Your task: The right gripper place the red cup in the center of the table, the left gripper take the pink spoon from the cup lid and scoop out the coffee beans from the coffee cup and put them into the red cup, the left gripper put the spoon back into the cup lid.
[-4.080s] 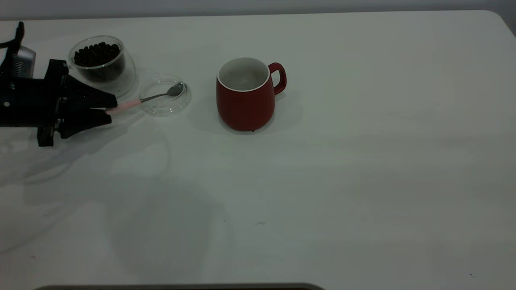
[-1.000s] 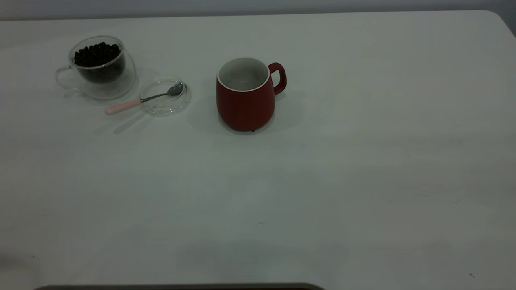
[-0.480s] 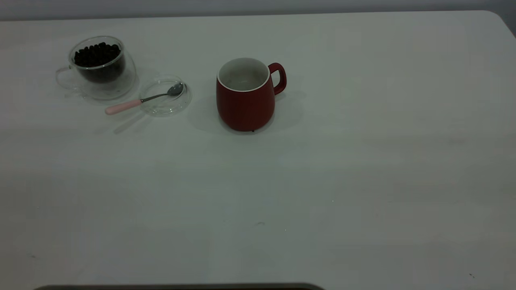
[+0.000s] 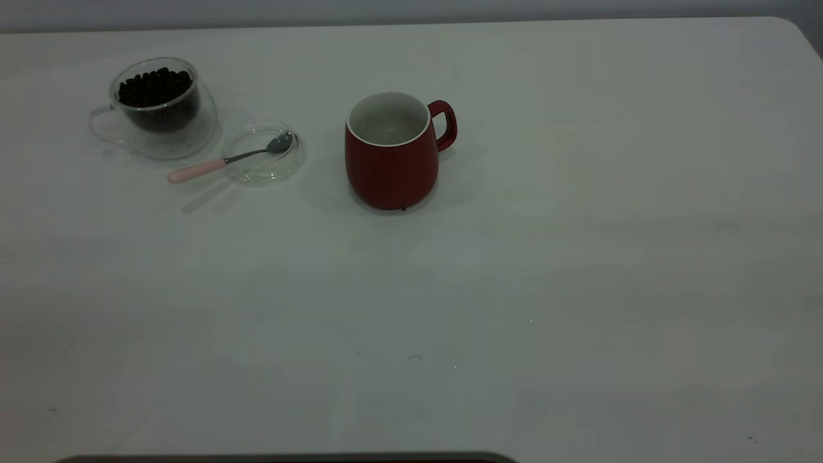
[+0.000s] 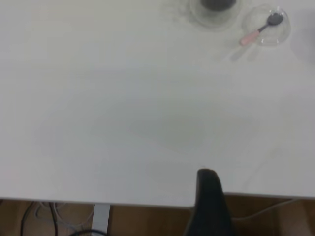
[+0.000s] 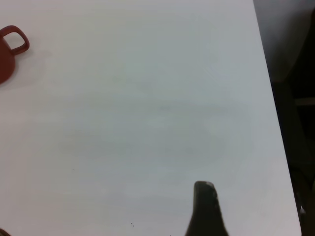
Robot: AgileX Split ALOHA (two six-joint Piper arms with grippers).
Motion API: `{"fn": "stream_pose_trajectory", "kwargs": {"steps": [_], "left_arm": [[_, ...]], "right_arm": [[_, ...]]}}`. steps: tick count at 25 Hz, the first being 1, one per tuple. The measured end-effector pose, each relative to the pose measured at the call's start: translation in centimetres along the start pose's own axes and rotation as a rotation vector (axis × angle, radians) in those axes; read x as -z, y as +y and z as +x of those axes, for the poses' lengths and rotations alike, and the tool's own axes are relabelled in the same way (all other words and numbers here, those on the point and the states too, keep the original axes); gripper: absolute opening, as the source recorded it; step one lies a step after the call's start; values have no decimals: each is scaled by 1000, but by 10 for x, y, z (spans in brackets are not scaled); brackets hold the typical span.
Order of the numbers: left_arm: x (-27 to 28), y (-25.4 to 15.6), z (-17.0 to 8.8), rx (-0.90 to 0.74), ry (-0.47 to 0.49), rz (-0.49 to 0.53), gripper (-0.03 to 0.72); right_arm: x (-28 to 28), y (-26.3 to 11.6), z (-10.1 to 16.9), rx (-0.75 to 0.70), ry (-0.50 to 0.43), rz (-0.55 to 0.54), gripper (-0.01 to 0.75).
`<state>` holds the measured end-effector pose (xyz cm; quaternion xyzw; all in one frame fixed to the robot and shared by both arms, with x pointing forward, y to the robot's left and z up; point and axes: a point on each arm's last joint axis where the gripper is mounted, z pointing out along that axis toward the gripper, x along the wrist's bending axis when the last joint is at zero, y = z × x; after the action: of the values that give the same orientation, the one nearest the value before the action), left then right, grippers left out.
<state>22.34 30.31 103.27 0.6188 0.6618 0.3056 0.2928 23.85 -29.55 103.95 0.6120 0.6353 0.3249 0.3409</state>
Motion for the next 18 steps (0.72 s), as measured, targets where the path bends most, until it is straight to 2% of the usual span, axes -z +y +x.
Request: {"fn": "stream_pose_trajectory", "kwargs": {"steps": [18], "left_arm": [[1, -2, -2, -41, -21, -12, 591]], "right_arm": [[0, 0, 0, 0, 0, 0, 583]]}}
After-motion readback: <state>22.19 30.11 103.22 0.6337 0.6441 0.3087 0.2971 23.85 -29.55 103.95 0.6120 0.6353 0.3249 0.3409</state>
